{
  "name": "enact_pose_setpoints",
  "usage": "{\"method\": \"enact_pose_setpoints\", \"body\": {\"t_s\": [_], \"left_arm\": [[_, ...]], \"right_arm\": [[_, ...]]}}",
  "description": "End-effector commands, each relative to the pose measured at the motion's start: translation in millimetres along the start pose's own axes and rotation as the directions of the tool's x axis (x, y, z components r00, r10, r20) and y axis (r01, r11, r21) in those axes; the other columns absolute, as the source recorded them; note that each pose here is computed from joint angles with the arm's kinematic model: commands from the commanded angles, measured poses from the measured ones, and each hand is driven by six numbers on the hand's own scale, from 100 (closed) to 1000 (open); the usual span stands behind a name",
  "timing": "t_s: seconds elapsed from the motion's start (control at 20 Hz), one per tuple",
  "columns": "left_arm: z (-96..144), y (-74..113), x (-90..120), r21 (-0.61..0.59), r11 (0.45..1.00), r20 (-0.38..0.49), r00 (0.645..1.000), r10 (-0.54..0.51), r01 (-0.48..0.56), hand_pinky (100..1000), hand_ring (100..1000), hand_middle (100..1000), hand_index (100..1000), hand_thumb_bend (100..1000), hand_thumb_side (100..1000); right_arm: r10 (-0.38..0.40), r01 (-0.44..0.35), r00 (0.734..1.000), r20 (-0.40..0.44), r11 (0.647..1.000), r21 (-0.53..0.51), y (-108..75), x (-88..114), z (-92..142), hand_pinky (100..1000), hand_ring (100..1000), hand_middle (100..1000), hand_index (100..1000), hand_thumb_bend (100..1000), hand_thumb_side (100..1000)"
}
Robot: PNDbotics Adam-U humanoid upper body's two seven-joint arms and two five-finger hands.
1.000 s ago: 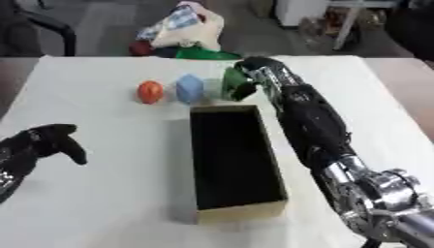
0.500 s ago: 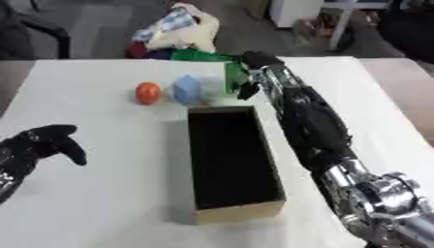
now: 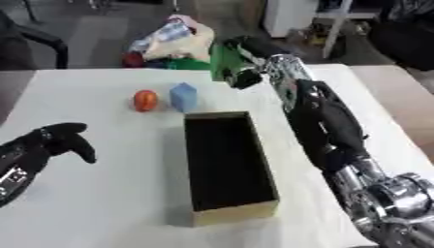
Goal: Pick up objects on the table and place them in the box.
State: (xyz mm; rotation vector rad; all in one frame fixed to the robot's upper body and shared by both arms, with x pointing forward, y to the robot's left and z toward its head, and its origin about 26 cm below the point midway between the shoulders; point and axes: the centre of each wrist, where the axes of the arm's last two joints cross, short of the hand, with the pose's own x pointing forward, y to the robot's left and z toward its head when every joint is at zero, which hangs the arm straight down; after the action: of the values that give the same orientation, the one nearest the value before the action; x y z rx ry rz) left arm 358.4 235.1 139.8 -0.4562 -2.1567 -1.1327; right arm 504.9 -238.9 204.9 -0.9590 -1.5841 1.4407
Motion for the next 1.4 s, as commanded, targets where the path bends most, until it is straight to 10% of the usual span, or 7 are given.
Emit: {"method": "enact_pose_setpoints", "body": {"t_s": [0.05, 0.4, 1.4], "left_arm": [[2, 8.2, 5, 0.009, 1.0, 0.003, 1.0, -0.024, 0.024, 683, 616, 614, 906, 100, 937], [5, 9.2, 5, 0.022, 0.999, -0.004, 1.0, -0.025, 0.025, 684, 616, 614, 906, 100, 937], [6, 9.3, 5, 0.022, 0.999, -0.01, 1.0, -0.025, 0.025, 684, 616, 615, 906, 100, 939]], "right_arm": [[0.027, -0.019, 0.992, 0.122, 0.998, -0.061, -29.9, -6, 8, 815, 693, 495, 994, 100, 349], [0.038, -0.042, 0.956, 0.292, 0.999, 0.009, -31.4, -17, 33, 814, 693, 497, 996, 100, 442], [0.02, -0.136, 0.916, 0.401, 0.955, 0.265, 5.2, -19, 59, 820, 719, 587, 998, 100, 630]]}}
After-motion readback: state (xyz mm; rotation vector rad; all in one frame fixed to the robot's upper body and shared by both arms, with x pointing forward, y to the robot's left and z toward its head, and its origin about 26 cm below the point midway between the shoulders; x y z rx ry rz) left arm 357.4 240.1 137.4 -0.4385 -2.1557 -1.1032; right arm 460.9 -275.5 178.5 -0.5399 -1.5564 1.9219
